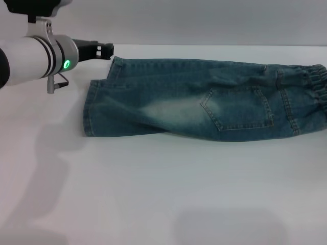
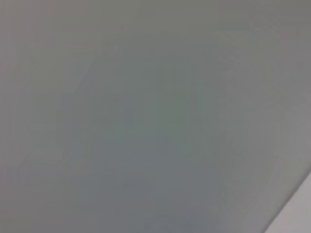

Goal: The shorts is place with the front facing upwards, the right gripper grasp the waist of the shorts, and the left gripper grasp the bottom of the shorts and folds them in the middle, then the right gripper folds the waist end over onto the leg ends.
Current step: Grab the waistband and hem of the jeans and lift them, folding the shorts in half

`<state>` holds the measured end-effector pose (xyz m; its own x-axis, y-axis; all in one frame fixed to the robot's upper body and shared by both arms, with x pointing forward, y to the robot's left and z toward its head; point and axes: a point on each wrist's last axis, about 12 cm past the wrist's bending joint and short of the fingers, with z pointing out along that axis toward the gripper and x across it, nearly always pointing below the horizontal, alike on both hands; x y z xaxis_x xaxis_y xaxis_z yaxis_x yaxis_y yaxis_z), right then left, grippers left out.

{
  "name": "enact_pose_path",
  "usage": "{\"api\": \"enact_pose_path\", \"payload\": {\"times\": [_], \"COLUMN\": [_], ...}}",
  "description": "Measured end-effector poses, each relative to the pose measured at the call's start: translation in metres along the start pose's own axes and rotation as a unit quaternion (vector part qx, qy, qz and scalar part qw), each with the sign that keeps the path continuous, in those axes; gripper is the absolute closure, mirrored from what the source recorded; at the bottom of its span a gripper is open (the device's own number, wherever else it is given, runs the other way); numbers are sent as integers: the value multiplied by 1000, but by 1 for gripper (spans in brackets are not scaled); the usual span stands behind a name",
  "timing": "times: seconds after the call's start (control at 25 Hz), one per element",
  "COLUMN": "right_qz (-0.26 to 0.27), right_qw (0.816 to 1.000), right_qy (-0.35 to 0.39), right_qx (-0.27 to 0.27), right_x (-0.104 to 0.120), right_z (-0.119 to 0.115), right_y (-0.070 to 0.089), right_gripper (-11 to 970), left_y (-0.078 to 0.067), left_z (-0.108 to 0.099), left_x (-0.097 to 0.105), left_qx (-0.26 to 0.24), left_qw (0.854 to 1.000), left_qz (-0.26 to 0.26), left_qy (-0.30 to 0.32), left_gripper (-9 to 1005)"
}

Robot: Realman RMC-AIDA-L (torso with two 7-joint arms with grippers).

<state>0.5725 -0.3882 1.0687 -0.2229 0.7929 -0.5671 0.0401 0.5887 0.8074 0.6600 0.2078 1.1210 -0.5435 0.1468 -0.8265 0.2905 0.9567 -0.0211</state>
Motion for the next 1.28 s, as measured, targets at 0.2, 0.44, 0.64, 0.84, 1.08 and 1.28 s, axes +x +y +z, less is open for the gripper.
{"api": "enact_pose_path", "payload": {"times": [0.2,0.44,0.64,0.84,1.08,1.28], "right_qz": [-17,-19,-6,-9,-11,-13], "right_qw": [1000,998,998,997,997,997], "right_qy": [14,41,47,57,62,62], "right_qx": [11,38,51,51,48,45], "right_x": [5,25,34,38,39,38], "right_z": [-9,-24,-36,-36,-29,-25], "right_y": [-7,-22,-32,-32,-28,-25], "right_gripper": [509,360,288,259,260,260], "left_y": [1,0,-3,-5,-6,-5], "left_z": [-6,-9,-9,-9,-10,-12], "left_x": [-5,-3,1,2,1,2], "left_qx": [4,10,13,16,18,18], "left_qw": [1000,1000,1000,1000,1000,1000], "left_qz": [1,4,8,12,14,12], "left_qy": [-9,2,9,13,12,10], "left_gripper": [577,406,218,188,188,188]}}
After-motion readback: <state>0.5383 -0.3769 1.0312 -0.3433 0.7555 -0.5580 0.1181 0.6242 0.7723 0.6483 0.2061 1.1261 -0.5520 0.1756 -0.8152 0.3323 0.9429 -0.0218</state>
